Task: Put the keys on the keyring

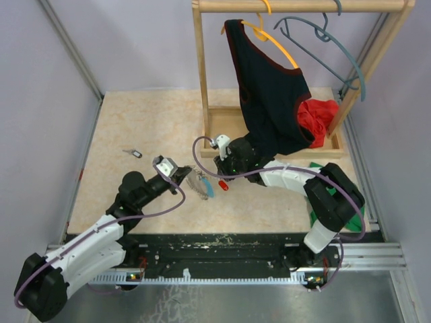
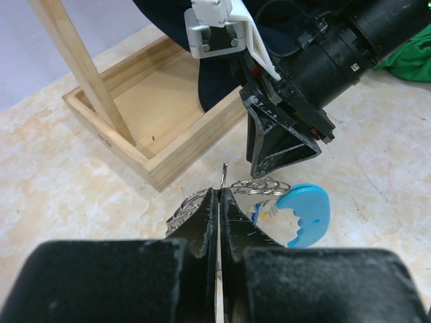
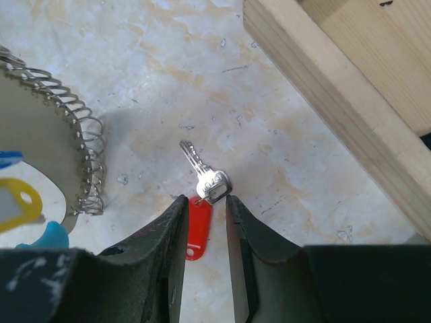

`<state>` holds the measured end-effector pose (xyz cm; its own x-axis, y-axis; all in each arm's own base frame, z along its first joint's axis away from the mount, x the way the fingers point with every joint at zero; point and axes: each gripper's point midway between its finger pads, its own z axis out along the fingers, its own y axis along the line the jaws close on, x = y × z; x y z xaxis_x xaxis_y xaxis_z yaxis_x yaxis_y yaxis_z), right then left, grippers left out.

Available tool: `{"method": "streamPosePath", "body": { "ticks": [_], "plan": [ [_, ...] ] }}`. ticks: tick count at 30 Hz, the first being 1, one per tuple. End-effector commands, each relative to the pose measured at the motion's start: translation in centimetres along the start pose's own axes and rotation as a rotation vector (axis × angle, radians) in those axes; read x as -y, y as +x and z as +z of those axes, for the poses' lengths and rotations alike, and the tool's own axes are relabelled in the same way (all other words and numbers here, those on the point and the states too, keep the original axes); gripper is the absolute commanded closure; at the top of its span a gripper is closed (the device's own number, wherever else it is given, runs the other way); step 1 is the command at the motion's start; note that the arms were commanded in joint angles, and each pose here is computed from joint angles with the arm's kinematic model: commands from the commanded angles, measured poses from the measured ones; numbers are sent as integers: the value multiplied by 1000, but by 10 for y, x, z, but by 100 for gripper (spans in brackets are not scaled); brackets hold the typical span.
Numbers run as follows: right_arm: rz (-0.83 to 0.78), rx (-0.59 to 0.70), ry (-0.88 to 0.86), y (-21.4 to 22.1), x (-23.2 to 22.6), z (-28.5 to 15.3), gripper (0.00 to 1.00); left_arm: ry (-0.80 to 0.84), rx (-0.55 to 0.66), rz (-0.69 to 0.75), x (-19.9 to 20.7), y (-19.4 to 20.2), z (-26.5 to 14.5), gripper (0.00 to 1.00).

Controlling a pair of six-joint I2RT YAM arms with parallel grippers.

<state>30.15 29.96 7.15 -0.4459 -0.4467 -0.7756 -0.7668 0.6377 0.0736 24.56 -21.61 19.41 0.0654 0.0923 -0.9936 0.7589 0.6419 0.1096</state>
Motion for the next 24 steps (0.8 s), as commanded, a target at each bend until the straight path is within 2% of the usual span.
{"method": "streamPosePath", "body": {
  "ticks": [1, 3, 16, 24],
  "plan": [
    [26, 60, 15, -28, 0, 2, 71, -59, 78, 1, -9, -17, -4, 99],
    [19, 20, 2, -15, -1, 12, 71, -63, 83, 0, -9, -18, -5, 99],
    [-92, -83, -64, -5, -3, 38, 71, -81, 66, 3, -12, -14, -6, 99],
    [-106, -202, -7, 18, 4, 39, 71, -73, 66, 3, -11, -15, -5, 99]
  ]
}}
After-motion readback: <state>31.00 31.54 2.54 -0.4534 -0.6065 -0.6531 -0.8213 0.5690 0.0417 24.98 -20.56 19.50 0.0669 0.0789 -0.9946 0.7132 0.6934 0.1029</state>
